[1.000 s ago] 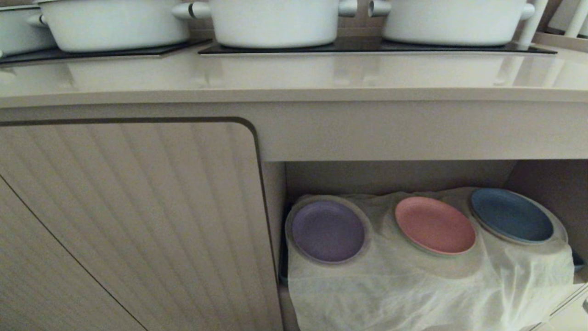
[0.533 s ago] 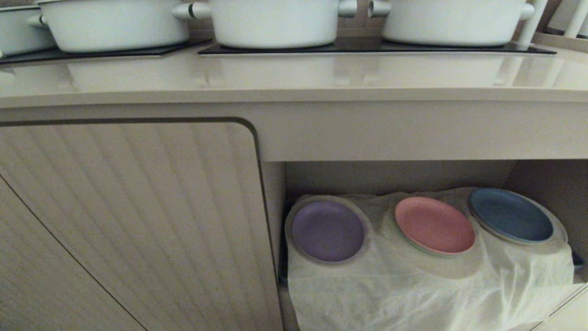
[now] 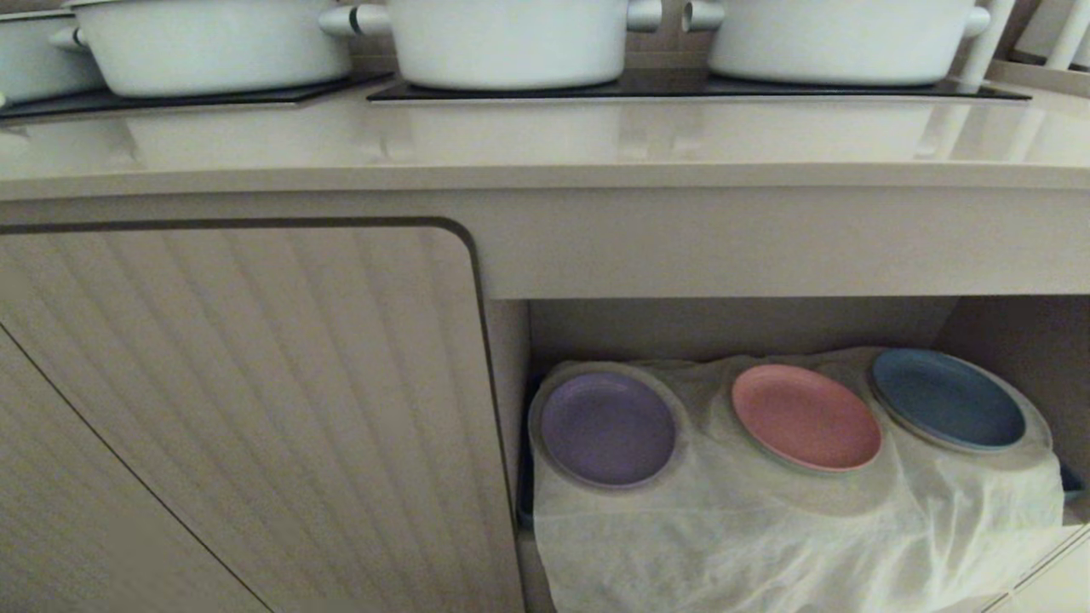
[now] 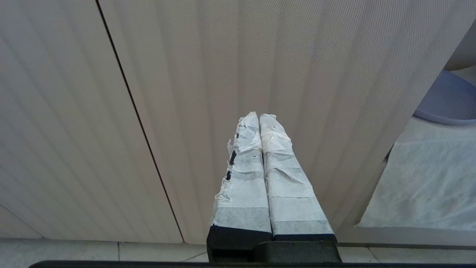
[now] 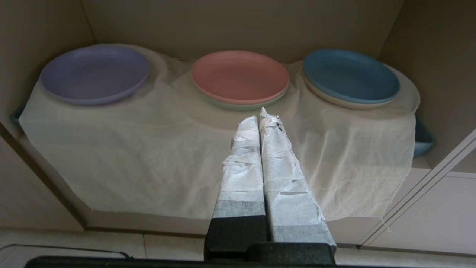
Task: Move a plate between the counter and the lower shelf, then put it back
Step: Pick up the plate in the cupboard
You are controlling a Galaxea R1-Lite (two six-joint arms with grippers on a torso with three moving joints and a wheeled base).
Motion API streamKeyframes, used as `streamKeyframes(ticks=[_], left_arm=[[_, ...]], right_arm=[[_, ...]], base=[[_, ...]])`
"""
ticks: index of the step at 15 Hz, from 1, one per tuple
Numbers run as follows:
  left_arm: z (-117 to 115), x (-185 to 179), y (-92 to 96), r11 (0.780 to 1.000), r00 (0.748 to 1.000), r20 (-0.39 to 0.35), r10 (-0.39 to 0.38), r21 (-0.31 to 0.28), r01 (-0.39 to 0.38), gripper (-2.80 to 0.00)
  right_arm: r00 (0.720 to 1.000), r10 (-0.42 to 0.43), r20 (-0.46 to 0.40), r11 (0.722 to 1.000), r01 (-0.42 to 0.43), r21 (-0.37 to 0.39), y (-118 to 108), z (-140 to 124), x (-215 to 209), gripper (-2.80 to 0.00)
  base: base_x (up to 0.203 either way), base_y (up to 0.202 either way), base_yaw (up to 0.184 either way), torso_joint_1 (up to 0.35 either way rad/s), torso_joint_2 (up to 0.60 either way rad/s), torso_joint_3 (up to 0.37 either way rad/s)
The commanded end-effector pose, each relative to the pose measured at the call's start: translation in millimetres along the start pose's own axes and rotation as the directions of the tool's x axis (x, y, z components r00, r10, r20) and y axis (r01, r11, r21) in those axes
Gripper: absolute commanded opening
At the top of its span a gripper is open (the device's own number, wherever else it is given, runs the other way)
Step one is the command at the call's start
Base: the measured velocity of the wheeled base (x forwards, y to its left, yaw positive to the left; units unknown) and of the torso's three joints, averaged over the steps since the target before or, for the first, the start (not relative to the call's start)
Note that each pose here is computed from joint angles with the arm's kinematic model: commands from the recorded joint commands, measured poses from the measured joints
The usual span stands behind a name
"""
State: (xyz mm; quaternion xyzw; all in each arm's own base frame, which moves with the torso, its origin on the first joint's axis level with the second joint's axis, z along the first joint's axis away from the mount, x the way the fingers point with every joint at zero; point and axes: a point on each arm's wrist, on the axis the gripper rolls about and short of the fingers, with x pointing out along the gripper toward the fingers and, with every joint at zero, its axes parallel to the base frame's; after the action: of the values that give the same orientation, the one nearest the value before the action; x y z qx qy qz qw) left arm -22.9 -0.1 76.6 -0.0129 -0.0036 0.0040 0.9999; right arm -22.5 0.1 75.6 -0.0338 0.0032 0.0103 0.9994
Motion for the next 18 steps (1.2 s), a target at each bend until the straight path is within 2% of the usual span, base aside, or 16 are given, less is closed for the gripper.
streamKeyframes(ticks=[1, 15, 18], left_arm=[[0.0, 0.1, 0.0, 1.000, 1.000, -0.001, 0.001, 0.000, -0.001, -2.80], [0.0, 0.1, 0.0, 1.000, 1.000, -0.001, 0.001, 0.000, -0.001, -2.80], [0.0, 0.1, 0.0, 1.000, 1.000, -0.001, 0.001, 0.000, -0.001, -2.80]], right_arm=[[1.000, 0.001, 0.004, 1.000, -0.001, 0.000, 0.0, -0.3, -0.4, -2.80], [1.000, -0.002, 0.005, 1.000, 0.002, 0.019, -0.1, 0.0, -0.4, -2.80], [1.000, -0.008, 0.005, 0.999, 0.008, 0.043, -0.2, 0.1, -0.4, -2.80]], base=[[0.000, 0.000, 0.000, 0.000, 0.00, 0.000], [0.000, 0.000, 0.000, 0.000, 0.00, 0.000], [0.000, 0.000, 0.000, 0.000, 0.00, 0.000]])
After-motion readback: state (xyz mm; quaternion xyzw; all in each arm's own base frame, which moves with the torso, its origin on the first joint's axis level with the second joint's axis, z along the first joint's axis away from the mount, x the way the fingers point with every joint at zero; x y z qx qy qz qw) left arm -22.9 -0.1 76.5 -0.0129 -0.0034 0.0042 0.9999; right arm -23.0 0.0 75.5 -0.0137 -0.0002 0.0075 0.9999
